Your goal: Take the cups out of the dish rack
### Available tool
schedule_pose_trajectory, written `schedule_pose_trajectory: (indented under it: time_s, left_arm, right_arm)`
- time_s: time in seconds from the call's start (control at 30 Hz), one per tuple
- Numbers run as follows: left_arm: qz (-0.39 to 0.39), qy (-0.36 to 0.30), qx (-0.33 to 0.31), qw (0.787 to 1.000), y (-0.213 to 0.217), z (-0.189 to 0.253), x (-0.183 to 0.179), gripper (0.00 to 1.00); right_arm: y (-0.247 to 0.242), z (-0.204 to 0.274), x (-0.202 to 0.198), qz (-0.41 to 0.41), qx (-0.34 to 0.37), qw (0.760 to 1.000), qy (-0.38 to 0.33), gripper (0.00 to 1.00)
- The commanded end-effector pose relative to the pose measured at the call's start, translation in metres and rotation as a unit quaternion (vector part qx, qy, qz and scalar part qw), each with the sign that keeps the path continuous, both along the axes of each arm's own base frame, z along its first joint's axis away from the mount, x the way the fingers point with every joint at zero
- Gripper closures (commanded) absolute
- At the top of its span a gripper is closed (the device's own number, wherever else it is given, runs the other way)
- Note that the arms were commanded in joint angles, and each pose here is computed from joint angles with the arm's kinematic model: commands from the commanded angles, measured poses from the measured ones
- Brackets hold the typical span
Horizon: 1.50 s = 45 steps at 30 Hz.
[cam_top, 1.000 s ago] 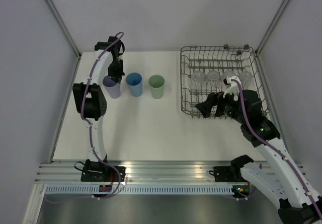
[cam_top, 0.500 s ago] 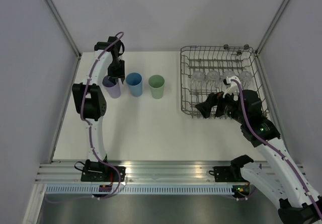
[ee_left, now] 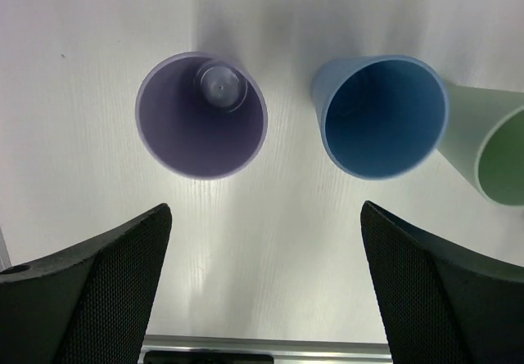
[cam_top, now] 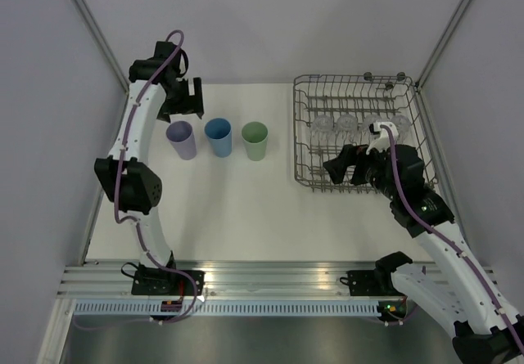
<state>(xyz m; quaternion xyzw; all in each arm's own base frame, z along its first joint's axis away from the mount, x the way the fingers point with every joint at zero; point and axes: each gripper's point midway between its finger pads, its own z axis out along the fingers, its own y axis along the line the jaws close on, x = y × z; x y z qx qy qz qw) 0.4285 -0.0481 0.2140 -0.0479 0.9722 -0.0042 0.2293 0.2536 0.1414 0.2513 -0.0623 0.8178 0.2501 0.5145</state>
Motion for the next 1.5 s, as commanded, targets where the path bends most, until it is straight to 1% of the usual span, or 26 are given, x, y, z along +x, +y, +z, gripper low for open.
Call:
schedule_pose_trajectory:
  time_s: [0.0, 0.07, 0.1, 0.17, 0.2, 0.23, 0.27, 0.3, 0.33, 0.37, 0.4, 0.43, 0.47, 0.5, 0.53, 0.57, 0.6, 0.73, 0.77, 0.83, 0.87, 0.93, 0.97, 1.17, 1.33, 1.47]
  left_arm:
    - [-0.002, -0.077, -0.02, 0.997, -0.001, 0.06, -0.02, 0.0]
    - [0.003, -0.092, -0.015, 0.996, 0.003, 0.069, -0.029, 0.0]
    - [0.009, -0.133, -0.014, 0.991, 0.007, 0.092, -0.038, 0.0]
    - [0.02, -0.148, -0.012, 0.989, 0.011, 0.097, -0.052, 0.0]
    - [0.018, -0.203, -0.022, 0.979, 0.011, 0.123, -0.061, 0.0]
    - [0.018, -0.222, -0.027, 0.975, 0.011, 0.13, -0.07, 0.0]
    - [0.018, -0.216, -0.03, 0.976, 0.011, 0.117, -0.079, 0.0]
    - [0.013, -0.275, -0.047, 0.96, 0.009, 0.145, -0.094, 0.0]
    - [0.015, -0.289, -0.053, 0.956, 0.009, 0.146, -0.103, 0.0]
    - [0.018, -0.279, -0.051, 0.959, 0.01, 0.128, -0.111, 0.0]
    - [0.019, -0.297, -0.054, 0.953, 0.012, 0.13, -0.122, 0.0]
    - [0.024, -0.351, -0.064, 0.934, 0.014, 0.152, -0.138, 0.0]
    - [0.026, -0.346, -0.064, 0.936, 0.016, 0.133, -0.147, 0.0]
    - [0.024, -0.36, -0.073, 0.93, 0.014, 0.134, -0.155, 0.0]
    - [0.019, -0.402, -0.084, 0.911, 0.014, 0.149, -0.172, 0.0]
    - [0.014, -0.393, -0.089, 0.915, 0.012, 0.13, -0.176, 0.0]
    - [0.012, -0.401, -0.093, 0.911, 0.011, 0.126, -0.181, 0.0]
    - [0.014, -0.441, -0.105, 0.891, 0.012, 0.113, -0.198, 0.0]
    - [0.013, -0.45, -0.108, 0.886, 0.012, 0.108, -0.201, 0.0]
    - [0.014, -0.449, -0.109, 0.887, 0.012, 0.098, -0.202, 0.0]
    - [0.013, -0.459, -0.11, 0.882, 0.012, 0.1, -0.205, 0.0]
    - [0.014, -0.457, -0.108, 0.883, 0.013, 0.092, -0.205, 0.0]
    - [0.015, -0.462, -0.107, 0.88, 0.014, 0.093, -0.205, 0.0]
    - [0.006, -0.425, -0.109, 0.899, 0.008, 0.072, -0.196, 0.0]
    - [-0.001, -0.416, -0.108, 0.903, 0.006, 0.068, -0.192, 0.0]
    - [-0.017, -0.406, -0.117, 0.906, -0.001, 0.065, -0.19, 0.0]
  right_arm:
    - [-0.014, 0.018, 0.02, -0.073, 0.024, 0.997, -0.03, 0.02]
    - [-0.016, 0.019, 0.026, -0.087, 0.025, 0.995, -0.038, 0.02]
    - [-0.015, 0.021, 0.033, -0.092, 0.029, 0.994, -0.042, 0.02]
    - [-0.018, 0.018, 0.046, -0.113, 0.022, 0.993, -0.04, 0.02]
    - [-0.017, 0.02, 0.052, -0.116, 0.021, 0.992, -0.042, 0.02]
    - [-0.016, 0.019, 0.058, -0.118, 0.017, 0.992, -0.043, 0.02]
    - [-0.015, 0.016, 0.063, -0.12, 0.012, 0.992, -0.039, 0.02]
    - [-0.012, 0.012, 0.075, -0.12, -0.003, 0.992, -0.031, 0.02]
    - [-0.012, 0.008, 0.081, -0.123, -0.014, 0.992, -0.023, 0.02]
    - [-0.012, -0.006, 0.093, -0.131, -0.036, 0.991, -0.005, 0.02]
    - [-0.013, 0.0, 0.1, -0.135, -0.046, 0.99, -0.008, 0.02]
    - [-0.015, -0.003, 0.106, -0.135, -0.069, 0.988, -0.008, 0.02]
    - [-0.015, -0.013, 0.115, -0.136, -0.087, 0.987, 0.004, 0.02]
    - [-0.016, -0.008, 0.121, -0.14, -0.099, 0.985, -0.001, 0.02]
    - [-0.016, -0.01, 0.126, -0.13, -0.123, 0.984, -0.001, 0.02]
    - [-0.015, -0.026, 0.131, -0.123, -0.146, 0.981, 0.022, 0.02]
    - [-0.013, -0.018, 0.138, -0.118, -0.152, 0.981, 0.014, 0.02]
    - [-0.007, -0.028, 0.161, -0.097, -0.194, 0.976, 0.025, 0.02]
    - [-0.005, -0.039, 0.169, -0.09, -0.21, 0.973, 0.035, 0.02]
    - [-0.003, -0.033, 0.18, -0.09, -0.222, 0.97, 0.035, 0.02]
    - [-0.003, -0.037, 0.19, -0.088, -0.233, 0.968, 0.044, 0.02]
    - [0.0, -0.052, 0.201, -0.082, -0.241, 0.965, 0.061, 0.02]
    - [-0.001, -0.048, 0.207, -0.082, -0.243, 0.965, 0.061, 0.02]
    - [0.0, -0.077, 0.232, -0.072, -0.251, 0.96, 0.098, 0.02]
    - [0.0, -0.109, 0.242, -0.061, -0.271, 0.953, 0.124, 0.02]
    - [-0.003, -0.117, 0.25, -0.067, -0.275, 0.95, 0.131, 0.02]
